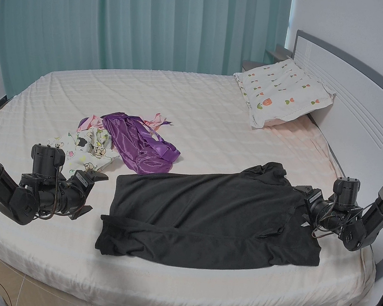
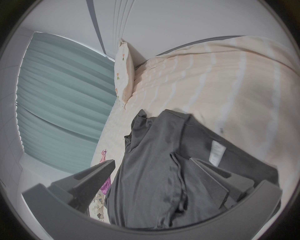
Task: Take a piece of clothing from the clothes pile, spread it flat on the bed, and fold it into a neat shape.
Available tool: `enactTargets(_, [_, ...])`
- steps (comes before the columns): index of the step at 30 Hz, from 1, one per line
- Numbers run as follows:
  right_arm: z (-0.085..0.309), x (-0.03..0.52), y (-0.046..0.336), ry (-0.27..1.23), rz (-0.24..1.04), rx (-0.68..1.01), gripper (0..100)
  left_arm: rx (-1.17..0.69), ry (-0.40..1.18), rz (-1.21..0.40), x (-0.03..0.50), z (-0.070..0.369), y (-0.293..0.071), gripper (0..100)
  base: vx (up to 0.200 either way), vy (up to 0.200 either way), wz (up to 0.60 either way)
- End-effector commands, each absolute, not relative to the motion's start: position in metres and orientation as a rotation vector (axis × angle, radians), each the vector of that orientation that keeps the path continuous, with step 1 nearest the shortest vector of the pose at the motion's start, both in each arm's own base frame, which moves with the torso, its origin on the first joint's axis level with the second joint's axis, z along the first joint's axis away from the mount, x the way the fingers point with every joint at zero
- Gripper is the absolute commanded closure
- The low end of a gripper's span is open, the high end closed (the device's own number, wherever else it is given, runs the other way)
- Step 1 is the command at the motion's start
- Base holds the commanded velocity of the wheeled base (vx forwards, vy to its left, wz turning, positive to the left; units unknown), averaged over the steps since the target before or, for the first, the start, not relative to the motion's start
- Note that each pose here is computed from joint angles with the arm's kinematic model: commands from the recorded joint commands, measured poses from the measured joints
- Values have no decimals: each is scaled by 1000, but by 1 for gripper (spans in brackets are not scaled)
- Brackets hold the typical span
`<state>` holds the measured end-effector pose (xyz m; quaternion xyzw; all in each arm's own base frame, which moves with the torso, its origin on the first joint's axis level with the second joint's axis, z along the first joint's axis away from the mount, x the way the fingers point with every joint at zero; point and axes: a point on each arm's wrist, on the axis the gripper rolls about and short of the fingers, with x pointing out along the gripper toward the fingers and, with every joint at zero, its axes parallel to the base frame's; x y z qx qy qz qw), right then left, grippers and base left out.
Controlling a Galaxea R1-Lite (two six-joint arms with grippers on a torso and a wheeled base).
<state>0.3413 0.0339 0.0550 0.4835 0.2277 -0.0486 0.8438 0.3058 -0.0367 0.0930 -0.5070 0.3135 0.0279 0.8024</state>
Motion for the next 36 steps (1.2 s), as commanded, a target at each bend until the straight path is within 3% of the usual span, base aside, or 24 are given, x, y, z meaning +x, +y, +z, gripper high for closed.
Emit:
enactTargets(1, [32,345,46,543,-112,984,0,-1085,688,69,307,88,-37,0,0,0,0])
enactTargets(21, [12,341,60,553,-159,856,0,-1079,698,89,308,82,-37,0,0,0,0])
enactTargets(22, [12,341,59,547,-167,843,100,-1079,698,89,308,82,-37,0,0,0,0])
enactTargets(36, [24,319,53,542,-196,764,100,-1082,693,88,308,83,-37,0,0,0,0])
